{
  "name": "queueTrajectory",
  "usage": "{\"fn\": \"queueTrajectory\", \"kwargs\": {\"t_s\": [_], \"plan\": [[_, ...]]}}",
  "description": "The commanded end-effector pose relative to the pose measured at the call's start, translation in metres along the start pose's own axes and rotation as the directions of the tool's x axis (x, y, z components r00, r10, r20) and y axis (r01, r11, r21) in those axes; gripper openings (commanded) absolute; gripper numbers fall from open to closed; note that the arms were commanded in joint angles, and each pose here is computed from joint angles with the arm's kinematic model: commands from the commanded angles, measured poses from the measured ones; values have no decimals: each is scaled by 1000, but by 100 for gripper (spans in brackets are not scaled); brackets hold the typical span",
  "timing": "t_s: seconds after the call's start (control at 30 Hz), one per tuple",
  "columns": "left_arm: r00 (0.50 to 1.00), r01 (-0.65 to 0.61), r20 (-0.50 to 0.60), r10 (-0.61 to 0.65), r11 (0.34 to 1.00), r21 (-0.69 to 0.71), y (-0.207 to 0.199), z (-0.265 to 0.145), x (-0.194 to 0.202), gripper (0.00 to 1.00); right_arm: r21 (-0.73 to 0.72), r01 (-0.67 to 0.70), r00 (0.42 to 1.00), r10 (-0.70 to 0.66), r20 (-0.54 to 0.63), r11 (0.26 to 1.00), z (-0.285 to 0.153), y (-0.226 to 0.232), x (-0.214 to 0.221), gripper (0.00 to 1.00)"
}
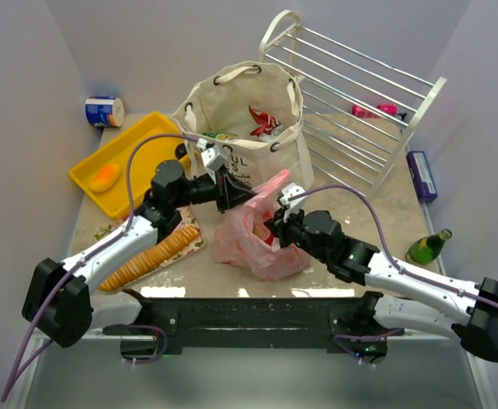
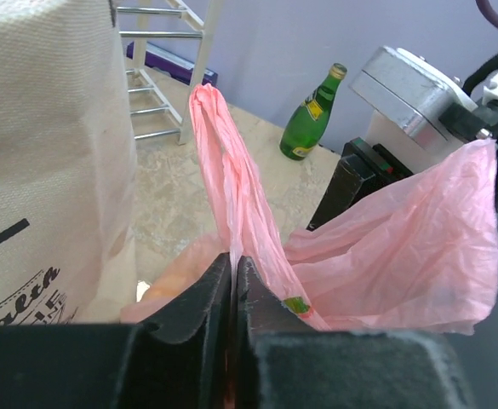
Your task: Place the mixed food into the grocery bags and tie them
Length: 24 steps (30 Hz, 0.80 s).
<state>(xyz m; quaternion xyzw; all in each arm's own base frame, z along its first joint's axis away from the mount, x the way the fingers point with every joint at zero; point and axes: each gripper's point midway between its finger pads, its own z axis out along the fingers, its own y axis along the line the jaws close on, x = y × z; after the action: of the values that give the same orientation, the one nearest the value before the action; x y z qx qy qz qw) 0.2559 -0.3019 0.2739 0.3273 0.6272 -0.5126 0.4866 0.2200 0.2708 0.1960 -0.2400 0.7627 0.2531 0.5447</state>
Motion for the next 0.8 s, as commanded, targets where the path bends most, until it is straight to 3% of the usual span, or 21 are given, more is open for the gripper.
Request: {"fn": "queueTrajectory", "kwargs": {"t_s": [0.0, 0.17, 0.2, 0.4, 0.77], "plan": [[994, -109, 14, 108, 993, 54, -17, -9, -12, 24, -69, -23, 999, 26, 47, 997, -5, 16, -34, 0], [992, -122, -14, 122, 992, 37, -18, -14, -10, 53, -78, -39, 998, 44, 54, 996, -10, 18, -39, 0], [991, -131, -12, 132, 991, 39, -20, -15, -11, 62, -81, -42, 997, 47, 58, 996, -11, 18, -41, 0], [987, -160, -28, 159, 987, -24, -14, -22, -15, 85, -76, -53, 996, 58, 63, 996, -14, 17, -46, 0], [971, -231, -75, 227, 972, -38, -21, -31, -30, 92, -78, -51, 997, 56, 58, 996, -11, 18, -49, 0]]}}
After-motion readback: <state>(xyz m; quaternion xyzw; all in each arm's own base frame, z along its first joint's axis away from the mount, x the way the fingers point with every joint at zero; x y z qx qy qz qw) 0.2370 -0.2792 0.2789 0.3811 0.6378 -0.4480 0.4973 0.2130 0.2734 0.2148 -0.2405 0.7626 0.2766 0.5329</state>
